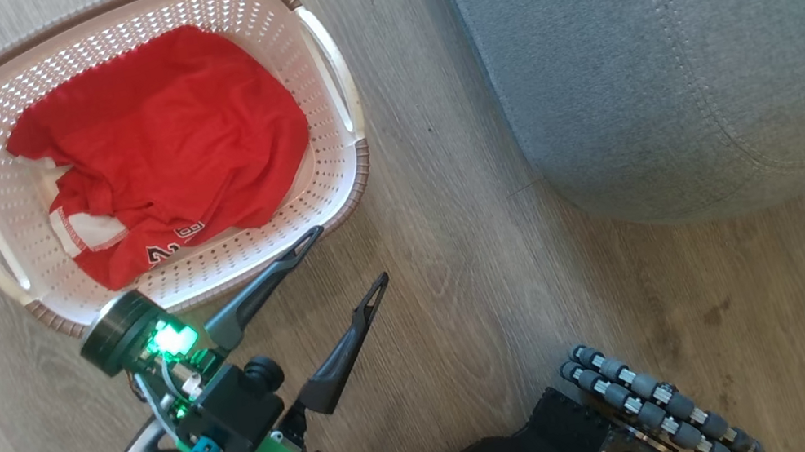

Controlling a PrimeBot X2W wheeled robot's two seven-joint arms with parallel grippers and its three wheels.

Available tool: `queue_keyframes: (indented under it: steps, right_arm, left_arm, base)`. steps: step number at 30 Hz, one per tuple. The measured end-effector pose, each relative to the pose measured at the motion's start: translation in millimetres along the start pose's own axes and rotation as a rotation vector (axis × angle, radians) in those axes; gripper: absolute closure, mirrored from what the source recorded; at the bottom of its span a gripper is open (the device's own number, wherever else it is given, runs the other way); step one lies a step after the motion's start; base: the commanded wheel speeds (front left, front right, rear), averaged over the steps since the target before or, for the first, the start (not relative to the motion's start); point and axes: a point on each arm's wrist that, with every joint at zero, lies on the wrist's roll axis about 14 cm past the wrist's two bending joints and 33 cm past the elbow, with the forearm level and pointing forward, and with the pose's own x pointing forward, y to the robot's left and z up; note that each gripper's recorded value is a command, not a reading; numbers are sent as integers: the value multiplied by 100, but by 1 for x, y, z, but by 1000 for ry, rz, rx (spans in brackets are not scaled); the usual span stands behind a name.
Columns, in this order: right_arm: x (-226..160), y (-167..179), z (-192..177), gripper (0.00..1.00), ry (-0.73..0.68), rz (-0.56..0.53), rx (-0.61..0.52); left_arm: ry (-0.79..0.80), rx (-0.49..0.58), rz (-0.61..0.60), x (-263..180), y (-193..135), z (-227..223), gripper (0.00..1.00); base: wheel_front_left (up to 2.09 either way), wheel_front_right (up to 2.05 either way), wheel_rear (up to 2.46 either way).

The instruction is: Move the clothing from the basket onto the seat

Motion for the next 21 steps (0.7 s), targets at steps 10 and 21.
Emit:
queue_keyframes:
  steps: [10, 21]
  right_arm:
    - [3, 17, -15, 100, 69, 39, -23]
    - [-6, 12, -2, 0, 45, 40, 5]
  left_arm:
    - [0, 1, 15, -2, 3, 0, 0]
    - [-35, 31, 4, 5, -2, 17, 0]
  base:
    - [0, 0, 0]
    - [0, 0, 0]
